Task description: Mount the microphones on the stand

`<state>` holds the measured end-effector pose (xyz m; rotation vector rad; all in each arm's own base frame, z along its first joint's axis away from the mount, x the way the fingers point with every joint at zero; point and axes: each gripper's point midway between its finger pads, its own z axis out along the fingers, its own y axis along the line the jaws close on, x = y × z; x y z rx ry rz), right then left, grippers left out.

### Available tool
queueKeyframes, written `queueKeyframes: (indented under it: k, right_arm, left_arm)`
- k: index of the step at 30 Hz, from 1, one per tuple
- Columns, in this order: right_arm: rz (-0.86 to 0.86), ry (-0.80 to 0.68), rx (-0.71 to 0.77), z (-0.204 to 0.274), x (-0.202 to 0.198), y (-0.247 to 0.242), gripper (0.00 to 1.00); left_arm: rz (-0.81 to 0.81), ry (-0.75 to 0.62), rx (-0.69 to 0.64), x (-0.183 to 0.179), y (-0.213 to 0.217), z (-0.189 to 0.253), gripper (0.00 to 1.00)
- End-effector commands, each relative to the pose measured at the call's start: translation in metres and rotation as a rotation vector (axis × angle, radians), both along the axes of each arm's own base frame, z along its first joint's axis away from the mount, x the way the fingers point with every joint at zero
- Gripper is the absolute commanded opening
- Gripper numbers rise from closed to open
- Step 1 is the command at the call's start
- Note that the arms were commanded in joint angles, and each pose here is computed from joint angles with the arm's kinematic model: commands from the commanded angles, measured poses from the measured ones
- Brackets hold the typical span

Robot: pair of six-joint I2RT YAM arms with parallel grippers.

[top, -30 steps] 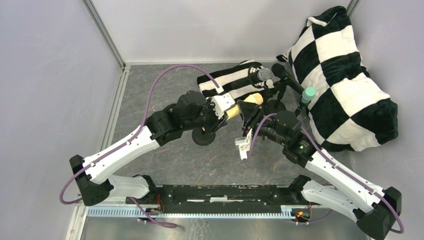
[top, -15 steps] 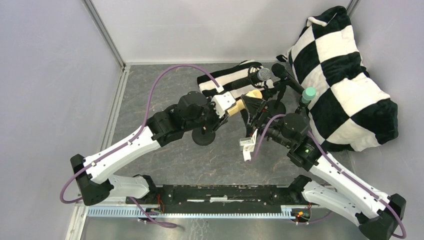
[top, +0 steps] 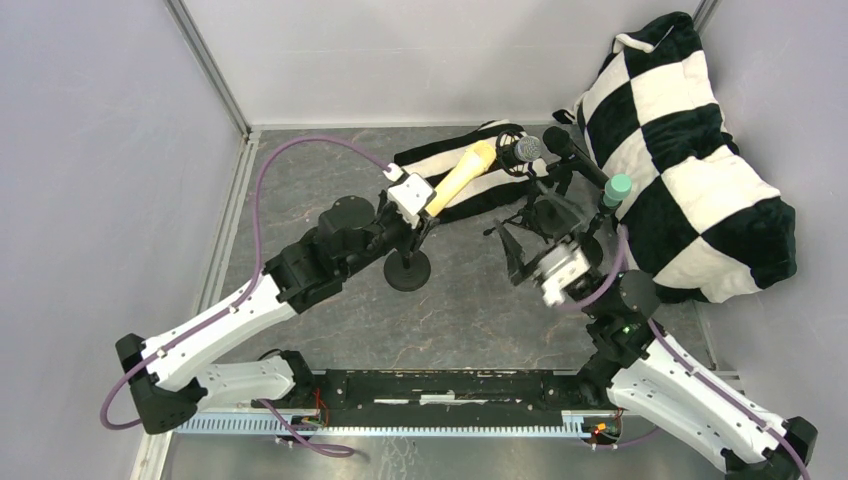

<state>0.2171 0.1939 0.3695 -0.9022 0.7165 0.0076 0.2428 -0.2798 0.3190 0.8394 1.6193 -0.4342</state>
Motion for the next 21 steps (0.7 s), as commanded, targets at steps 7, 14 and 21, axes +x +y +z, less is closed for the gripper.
queueKeyframes:
  k: [7, 14, 21]
  right_arm:
    - [0.057, 0.760, 0.757, 0.041, 0.042, 0.002, 0.98]
    - [0.430, 1.021, 0.918, 0.055, 0.029, 0.060, 0.98]
    - [0.648, 1.131, 1.086, 0.062, 0.029, 0.075, 0.94]
  left_arm:
    - [0.074, -0.082, -0.309, 0.000, 0.011, 0.052, 0.02]
    - [0.030, -0.106, -0.366, -0.005, 0.006, 0.063, 0.02]
    - [-0.031, -0.109, -0.379, -0.012, -0.002, 0.065, 0.02]
